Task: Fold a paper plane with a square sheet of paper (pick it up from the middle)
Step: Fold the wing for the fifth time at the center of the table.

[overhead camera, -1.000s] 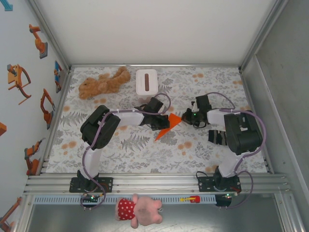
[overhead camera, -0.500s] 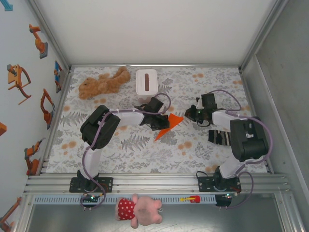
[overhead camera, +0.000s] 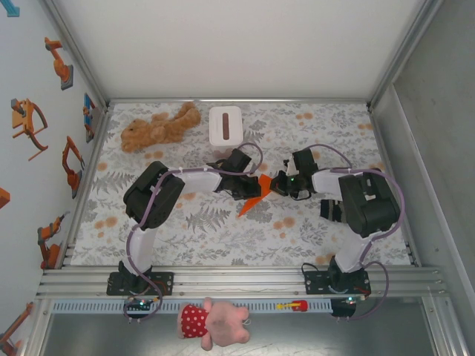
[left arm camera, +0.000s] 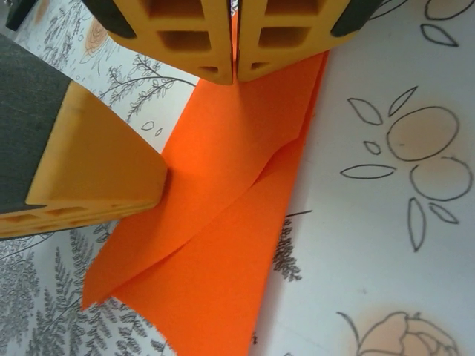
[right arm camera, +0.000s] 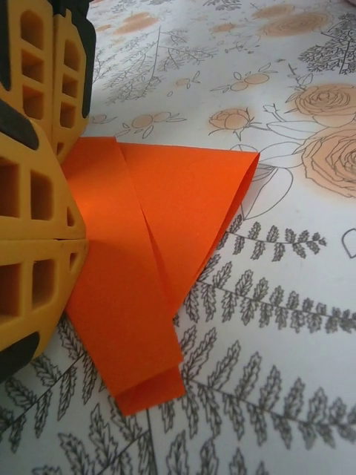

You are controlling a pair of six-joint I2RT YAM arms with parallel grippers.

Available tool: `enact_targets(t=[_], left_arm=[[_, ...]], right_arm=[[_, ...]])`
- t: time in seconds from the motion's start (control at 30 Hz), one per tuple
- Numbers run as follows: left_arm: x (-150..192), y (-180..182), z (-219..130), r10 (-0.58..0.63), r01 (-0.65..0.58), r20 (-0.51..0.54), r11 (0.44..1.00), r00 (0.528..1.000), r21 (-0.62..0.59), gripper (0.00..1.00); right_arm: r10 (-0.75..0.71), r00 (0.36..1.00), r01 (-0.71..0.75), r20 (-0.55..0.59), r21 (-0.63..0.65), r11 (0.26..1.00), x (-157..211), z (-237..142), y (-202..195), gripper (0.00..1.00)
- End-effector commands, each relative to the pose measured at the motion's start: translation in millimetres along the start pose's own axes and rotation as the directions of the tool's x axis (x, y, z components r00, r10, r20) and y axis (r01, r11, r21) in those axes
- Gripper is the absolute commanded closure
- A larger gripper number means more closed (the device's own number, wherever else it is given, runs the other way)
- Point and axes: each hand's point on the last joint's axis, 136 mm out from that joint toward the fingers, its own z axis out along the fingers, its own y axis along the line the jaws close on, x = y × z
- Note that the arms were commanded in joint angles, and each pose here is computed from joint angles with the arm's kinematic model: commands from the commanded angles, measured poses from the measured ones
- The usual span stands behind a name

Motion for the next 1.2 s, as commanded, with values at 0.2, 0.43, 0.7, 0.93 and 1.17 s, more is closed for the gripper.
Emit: enact_targets(t=[0.2,0.43,0.7,0.93,1.17], left_arm=[[-8,-26,5,0.064,-0.065,0.013,0.995,0.998,0.078,0.89],[-4,-5,15,0.046,-0.046,-0.011,0.999,0.999,0.009,0.91],[20,19,10,-0.004,0.004,-0.045,1.000,0.999,-0.009,0.91],[55,27,-20,0.001,-0.001,-0.080,1.000,0.997,-0.004,0.87],[86,39,-45,0.037,-0.043,-0.109,0.998,0.993,-0.053,0.86]], right_arm=[[0.015,0.999,-0.014,-0.029,0.056,0.998,2,10,-14,1.00],[0.018,0.999,-0.015,-0.034,0.068,0.998,2,11,-17,1.00],[0.011,0.999,-0.006,-0.043,0.123,0.992,0,13,-28,1.00],[0.013,0.998,-0.005,-0.055,0.145,0.989,-3,16,-35,1.00],[-0.006,0.998,0.013,-0.056,0.129,0.992,-8,14,-27,1.00]])
